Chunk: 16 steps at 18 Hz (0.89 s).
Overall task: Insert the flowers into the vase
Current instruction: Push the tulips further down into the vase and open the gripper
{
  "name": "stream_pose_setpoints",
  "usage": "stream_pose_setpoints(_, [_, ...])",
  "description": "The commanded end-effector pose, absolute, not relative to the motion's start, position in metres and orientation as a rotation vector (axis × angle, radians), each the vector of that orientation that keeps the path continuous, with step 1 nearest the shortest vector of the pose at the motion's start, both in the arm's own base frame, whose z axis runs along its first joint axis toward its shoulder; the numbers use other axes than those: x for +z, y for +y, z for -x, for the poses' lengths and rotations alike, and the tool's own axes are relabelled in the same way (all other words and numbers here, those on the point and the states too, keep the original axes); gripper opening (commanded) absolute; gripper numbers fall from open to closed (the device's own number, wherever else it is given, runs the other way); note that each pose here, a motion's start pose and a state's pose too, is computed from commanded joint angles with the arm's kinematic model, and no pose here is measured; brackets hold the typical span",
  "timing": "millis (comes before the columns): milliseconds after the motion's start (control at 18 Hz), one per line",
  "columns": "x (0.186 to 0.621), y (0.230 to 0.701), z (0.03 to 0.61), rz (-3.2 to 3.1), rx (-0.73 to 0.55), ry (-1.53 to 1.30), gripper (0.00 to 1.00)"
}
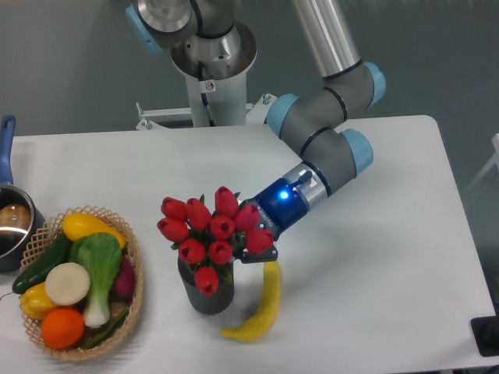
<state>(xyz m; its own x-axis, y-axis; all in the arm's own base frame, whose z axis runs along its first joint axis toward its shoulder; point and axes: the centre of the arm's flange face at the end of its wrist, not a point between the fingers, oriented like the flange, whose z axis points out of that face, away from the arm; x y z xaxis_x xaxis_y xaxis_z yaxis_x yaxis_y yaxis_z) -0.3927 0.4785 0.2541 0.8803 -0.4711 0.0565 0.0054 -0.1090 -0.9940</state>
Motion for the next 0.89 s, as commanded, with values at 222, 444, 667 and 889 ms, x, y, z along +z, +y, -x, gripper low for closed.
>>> stream_pose_setpoints(222, [0.2470, 0.4783, 0.3906, 1.641, -0.422, 0.368, 0.26])
stream_pose_setpoints(444, [0.2464, 0.4781, 0.3902, 1.640, -0.419, 0.371, 0.28])
stream_pose_setpoints(667, [0.2460, 0.4767, 0.3913, 1.634, -0.404, 0.383, 0.47])
stream_pose_setpoints(889, [0.2451, 0.4762, 0.3921, 1.630, -0.389, 0.396, 0.67])
